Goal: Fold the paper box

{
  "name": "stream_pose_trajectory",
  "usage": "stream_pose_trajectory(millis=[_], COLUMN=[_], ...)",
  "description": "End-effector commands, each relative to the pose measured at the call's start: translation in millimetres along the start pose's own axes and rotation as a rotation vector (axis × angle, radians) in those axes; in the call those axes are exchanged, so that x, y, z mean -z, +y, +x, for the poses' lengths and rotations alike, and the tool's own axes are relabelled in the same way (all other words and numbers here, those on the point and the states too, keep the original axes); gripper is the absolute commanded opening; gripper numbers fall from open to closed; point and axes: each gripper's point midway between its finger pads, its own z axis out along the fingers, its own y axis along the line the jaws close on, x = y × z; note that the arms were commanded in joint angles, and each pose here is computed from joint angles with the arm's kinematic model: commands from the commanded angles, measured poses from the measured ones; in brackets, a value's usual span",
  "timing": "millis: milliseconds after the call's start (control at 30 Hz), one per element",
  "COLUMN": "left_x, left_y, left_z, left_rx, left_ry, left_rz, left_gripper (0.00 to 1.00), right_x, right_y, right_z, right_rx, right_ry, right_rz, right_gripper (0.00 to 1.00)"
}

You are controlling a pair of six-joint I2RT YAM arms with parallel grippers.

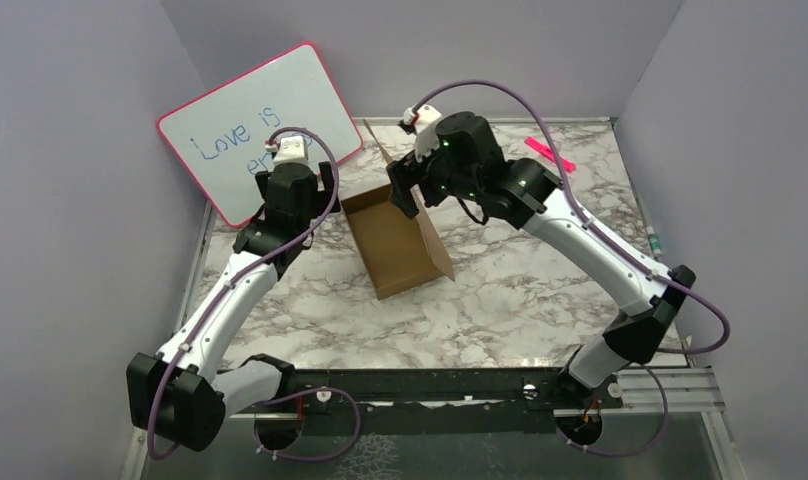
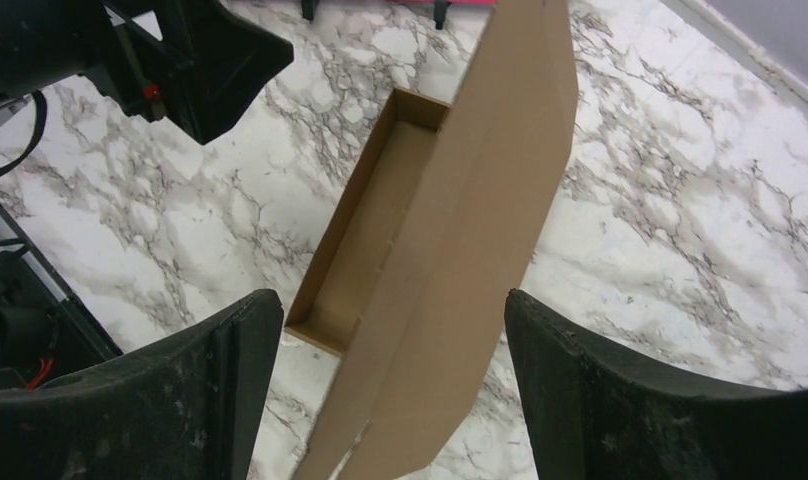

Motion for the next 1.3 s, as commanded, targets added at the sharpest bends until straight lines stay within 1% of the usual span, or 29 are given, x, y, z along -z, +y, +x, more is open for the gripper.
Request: stream_pose_trajectory(millis=[0,67,167,233,267,433,467,533,600,667,733,833,933,1000,1100,1167,1267], left_x=[12.9,20.0,28.1,30.8,31.5,37.6,39.8,43.1,45.6,49.0,52.9,62.1,74.0,83.3,96.3,102.4,108.3], left_y=[40.4,45.7,50.4,51.6,52.2,51.1,51.8,54.1,55.4,54.5,54.0,50.3,37.8,28.1,15.8,13.2,10.5], left_z=[-14.3,-17.1,-18.5,-20.5,-21.2,-25.6,-27.6,-30.5,-32.0,-34.4,-37.6,-43.8,-49.8,-53.5,-55.1,-54.0,-50.7], left_rx=[-0.158,-0.155,-0.150,-0.149,-0.150,-0.146,-0.146,-0.146,-0.144,-0.139,-0.130,-0.117,-0.116,-0.121,-0.150,-0.164,-0.190], left_ry=[-0.071,-0.087,-0.115,-0.127,-0.130,-0.149,-0.156,-0.167,-0.175,-0.187,-0.210,-0.249,-0.279,-0.292,-0.297,-0.292,-0.274], left_rz=[-0.146,-0.152,-0.154,-0.156,-0.158,-0.143,-0.144,-0.152,-0.154,-0.144,-0.134,-0.096,-0.004,0.064,0.155,0.182,0.211], left_gripper=[0.93,0.93,0.94,0.95,0.95,0.95,0.95,0.95,0.96,0.95,0.95,0.95,0.95,0.96,0.96,0.96,0.96], right_x=[-15.6,-25.9,-35.9,-42.5,-43.9,-52.8,-54.6,-55.5,-54.5,-50.6,-46.2,-38.2,-28.0,-26.2,-27.9,-29.6,-38.8], right_y=[13.0,9.2,-13.8,-22.0,-23.1,-18.4,-17.4,-13.2,-5.6,6.0,9.5,10.6,19.5,19.1,8.3,-3.1,-16.0], right_z=[13.3,20.6,29.2,31.9,31.0,31.9,34.5,36.5,37.7,41.0,41.4,35.6,26.2,26.3,20.5,13.5,12.5], right_rx=[0.073,0.097,0.126,0.163,0.176,0.252,0.269,0.309,0.359,0.413,0.456,0.534,0.620,0.715,0.851,0.888,0.943], right_ry=[0.112,0.154,0.204,0.227,0.229,0.252,0.264,0.279,0.287,0.294,0.289,0.249,0.169,0.121,0.062,0.038,0.039], right_rz=[0.058,0.117,0.269,0.311,0.315,0.264,0.251,0.209,0.141,0.043,0.000,-0.059,-0.170,-0.214,-0.226,-0.253,-0.305], right_gripper=[0.86,0.84,0.80,0.74,0.68,0.42,0.38,0.30,0.18,0.13,0.08,0.04,0.03,0.01,0.01,0.01,0.01])
